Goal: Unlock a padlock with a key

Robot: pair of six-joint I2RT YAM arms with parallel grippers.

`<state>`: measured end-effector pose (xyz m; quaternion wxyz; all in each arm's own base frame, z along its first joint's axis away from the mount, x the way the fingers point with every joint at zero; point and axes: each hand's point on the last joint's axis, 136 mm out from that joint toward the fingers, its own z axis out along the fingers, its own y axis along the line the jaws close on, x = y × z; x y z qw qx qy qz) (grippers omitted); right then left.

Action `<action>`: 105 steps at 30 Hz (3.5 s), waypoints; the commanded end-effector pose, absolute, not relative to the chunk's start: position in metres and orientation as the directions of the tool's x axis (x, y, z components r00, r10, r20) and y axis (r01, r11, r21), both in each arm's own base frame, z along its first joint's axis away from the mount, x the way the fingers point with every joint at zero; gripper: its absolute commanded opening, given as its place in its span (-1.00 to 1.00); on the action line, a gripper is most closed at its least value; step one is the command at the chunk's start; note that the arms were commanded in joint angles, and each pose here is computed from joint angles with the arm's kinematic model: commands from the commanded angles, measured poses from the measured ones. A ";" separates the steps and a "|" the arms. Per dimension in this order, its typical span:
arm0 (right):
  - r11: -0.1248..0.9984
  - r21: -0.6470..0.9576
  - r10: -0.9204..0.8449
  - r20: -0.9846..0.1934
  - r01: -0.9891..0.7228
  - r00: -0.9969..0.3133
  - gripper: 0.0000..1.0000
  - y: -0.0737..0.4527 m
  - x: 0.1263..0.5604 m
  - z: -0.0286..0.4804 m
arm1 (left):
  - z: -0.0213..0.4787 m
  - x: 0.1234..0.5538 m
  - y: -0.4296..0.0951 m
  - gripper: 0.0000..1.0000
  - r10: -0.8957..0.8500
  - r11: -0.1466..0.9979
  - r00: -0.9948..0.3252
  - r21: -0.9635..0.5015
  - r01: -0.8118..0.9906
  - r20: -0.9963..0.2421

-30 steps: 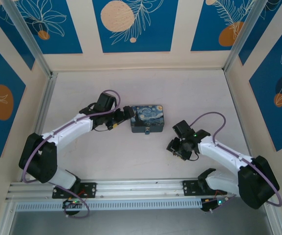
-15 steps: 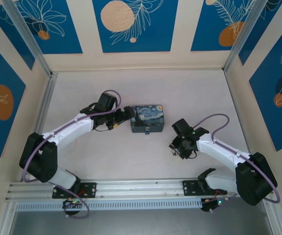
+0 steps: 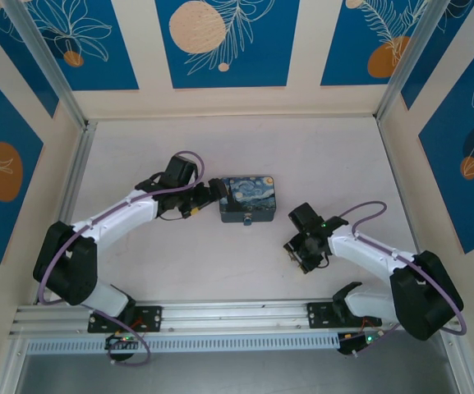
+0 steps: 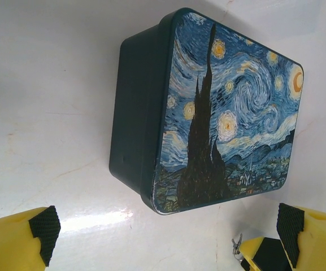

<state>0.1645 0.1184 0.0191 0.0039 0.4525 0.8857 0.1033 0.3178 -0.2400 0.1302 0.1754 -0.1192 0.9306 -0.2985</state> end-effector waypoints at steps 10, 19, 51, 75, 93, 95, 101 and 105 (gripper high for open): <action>0.520 0.087 0.845 0.094 0.850 -0.526 0.06 0.113 0.169 0.018 | 0.124 0.323 -0.253 1.00 -0.295 0.793 -0.922 -0.603 -0.089 -0.252; 0.519 0.017 0.847 0.127 0.855 -0.517 -0.01 0.114 0.171 0.011 | 0.126 0.323 -0.258 1.00 -0.284 0.781 -0.928 -0.620 -0.077 -0.242; 0.790 0.029 0.609 0.085 0.613 -0.789 -1.00 0.122 0.190 0.003 | 0.139 0.312 -0.250 1.00 -0.281 0.779 -0.922 -0.624 -0.058 -0.266; 0.837 0.204 0.522 -0.020 0.508 -0.853 -0.33 0.125 0.194 0.042 | 0.139 0.312 -0.246 1.00 -0.298 0.789 -0.918 -0.609 -0.082 -0.262; 0.988 0.130 0.089 -0.045 0.082 -0.995 0.25 0.166 0.198 0.025 | 0.139 0.313 -0.247 1.00 -0.293 0.792 -0.920 -0.605 -0.081 -0.260; 0.990 0.121 0.076 -0.027 0.073 -0.997 0.21 0.168 0.196 0.021 | 0.139 0.312 -0.247 1.00 -0.292 0.793 -0.920 -0.604 -0.080 -0.261; 0.992 0.109 0.063 0.010 0.064 -0.998 0.16 0.173 0.180 0.018 | 0.140 0.313 -0.247 1.00 -0.295 0.792 -0.919 -0.605 -0.081 -0.262; 0.993 0.093 0.065 0.035 0.068 -0.997 0.12 0.172 0.166 0.016 | 0.140 0.314 -0.248 1.00 -0.294 0.791 -0.919 -0.606 -0.081 -0.262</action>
